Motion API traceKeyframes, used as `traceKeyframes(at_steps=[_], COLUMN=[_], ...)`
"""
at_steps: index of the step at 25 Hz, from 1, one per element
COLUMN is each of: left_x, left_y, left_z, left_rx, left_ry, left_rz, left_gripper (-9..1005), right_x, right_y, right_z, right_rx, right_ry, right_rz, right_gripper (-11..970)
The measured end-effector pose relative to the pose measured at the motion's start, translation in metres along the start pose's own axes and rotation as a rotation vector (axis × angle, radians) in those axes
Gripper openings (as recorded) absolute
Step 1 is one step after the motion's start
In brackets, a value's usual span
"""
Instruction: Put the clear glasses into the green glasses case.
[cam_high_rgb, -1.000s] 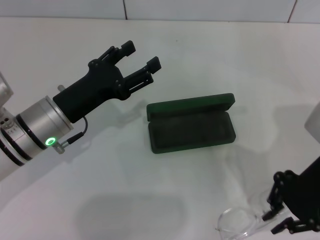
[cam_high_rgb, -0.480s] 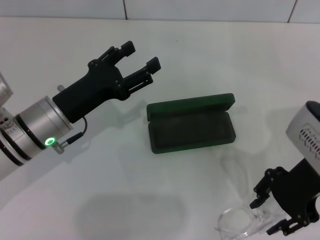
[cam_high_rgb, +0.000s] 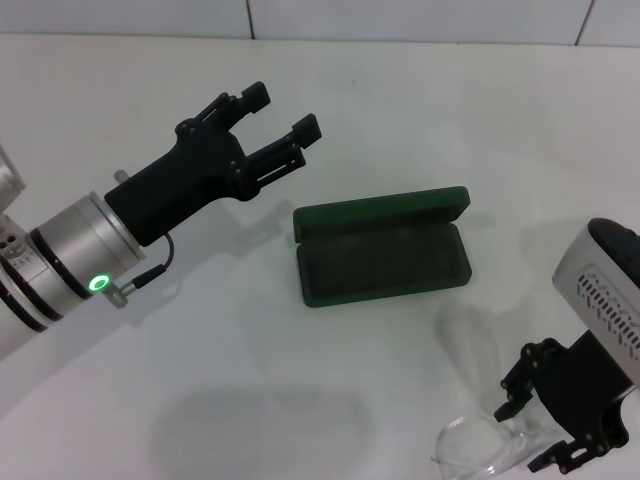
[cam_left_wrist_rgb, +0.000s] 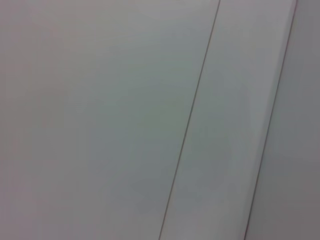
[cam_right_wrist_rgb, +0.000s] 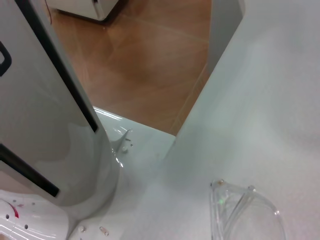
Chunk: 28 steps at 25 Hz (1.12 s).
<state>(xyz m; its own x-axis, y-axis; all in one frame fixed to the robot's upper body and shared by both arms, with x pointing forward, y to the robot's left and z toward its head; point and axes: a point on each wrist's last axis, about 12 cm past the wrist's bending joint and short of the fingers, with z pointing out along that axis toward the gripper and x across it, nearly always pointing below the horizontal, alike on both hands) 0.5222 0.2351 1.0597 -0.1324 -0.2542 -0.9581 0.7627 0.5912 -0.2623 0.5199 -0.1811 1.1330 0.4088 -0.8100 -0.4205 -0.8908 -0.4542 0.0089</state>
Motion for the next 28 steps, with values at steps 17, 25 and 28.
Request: traceKeyframes(at_steps=[17,25,28], left_x=[0.002,0.001,0.001], left_y=[-0.001,-0.002,-0.003], left_z=[-0.004,-0.005,-0.005], left_rx=[-0.002,0.011,0.013], left_ry=[0.0,-0.006,-0.006], left_rz=[-0.003,-0.002,-0.001], left_gripper=[889,890,890], right_x=[-0.001,0.005,0.008], right_y=[0.001,-0.003,-0.009], right_z=[0.002,-0.006,-0.014], right_rx=[-0.013,0.027,0.041], right_ry=[0.0,-0.049,-0.101], right_rz=[0.004,0.095,0.161], right_gripper=[349,205,169])
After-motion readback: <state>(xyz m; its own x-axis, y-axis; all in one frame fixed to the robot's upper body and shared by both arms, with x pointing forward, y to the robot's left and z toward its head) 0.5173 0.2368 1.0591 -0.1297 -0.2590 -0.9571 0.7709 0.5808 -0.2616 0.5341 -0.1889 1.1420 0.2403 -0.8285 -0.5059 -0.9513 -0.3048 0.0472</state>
